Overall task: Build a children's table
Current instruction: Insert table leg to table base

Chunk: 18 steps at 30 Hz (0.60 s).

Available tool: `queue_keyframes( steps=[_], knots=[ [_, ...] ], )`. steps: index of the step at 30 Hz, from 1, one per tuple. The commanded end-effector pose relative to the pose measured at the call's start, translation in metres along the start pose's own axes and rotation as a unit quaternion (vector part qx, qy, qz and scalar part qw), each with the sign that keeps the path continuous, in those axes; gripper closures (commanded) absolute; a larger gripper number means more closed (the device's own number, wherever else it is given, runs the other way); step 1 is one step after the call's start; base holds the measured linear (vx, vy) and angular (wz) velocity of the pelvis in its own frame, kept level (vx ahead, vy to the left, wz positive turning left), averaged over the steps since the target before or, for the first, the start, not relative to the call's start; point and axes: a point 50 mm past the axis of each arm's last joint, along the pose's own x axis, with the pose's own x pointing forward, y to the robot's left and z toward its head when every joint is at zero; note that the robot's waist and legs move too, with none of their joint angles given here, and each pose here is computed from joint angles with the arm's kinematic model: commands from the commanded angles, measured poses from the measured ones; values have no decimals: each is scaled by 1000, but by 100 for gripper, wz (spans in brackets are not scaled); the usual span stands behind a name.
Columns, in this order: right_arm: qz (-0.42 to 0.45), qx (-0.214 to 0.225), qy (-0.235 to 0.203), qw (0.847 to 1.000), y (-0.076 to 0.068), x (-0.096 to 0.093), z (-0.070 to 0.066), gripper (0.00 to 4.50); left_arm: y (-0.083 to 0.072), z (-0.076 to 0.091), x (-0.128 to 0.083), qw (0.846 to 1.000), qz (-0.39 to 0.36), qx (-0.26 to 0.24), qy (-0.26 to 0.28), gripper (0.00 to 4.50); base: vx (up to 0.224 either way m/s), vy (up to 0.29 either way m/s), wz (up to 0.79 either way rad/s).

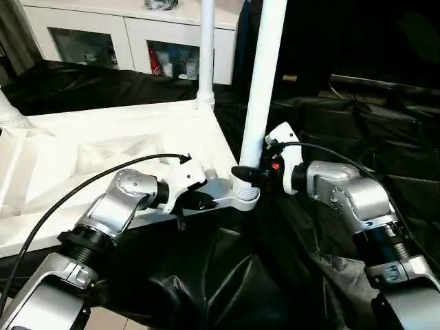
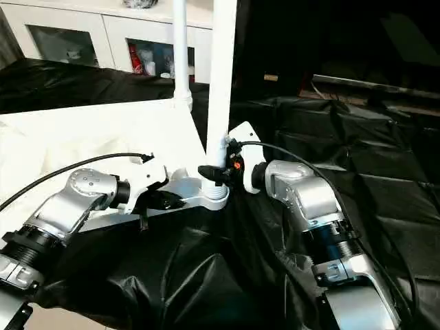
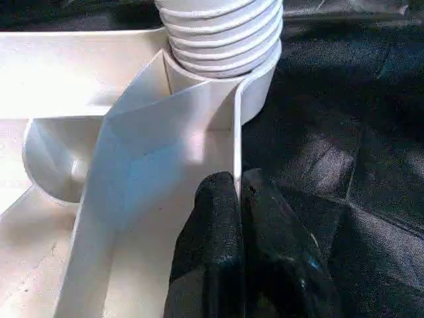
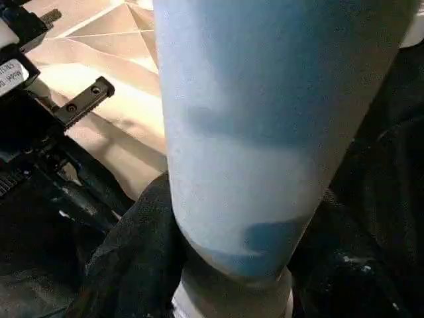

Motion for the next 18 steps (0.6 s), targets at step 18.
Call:
queue_keyframes(
  steps=[18],
  knots=[
    [3, 23, 7, 1000, 1, 2, -11, 263, -12, 14, 4, 998, -43, 33, -19, 450, 0, 0, 0]
  ],
)
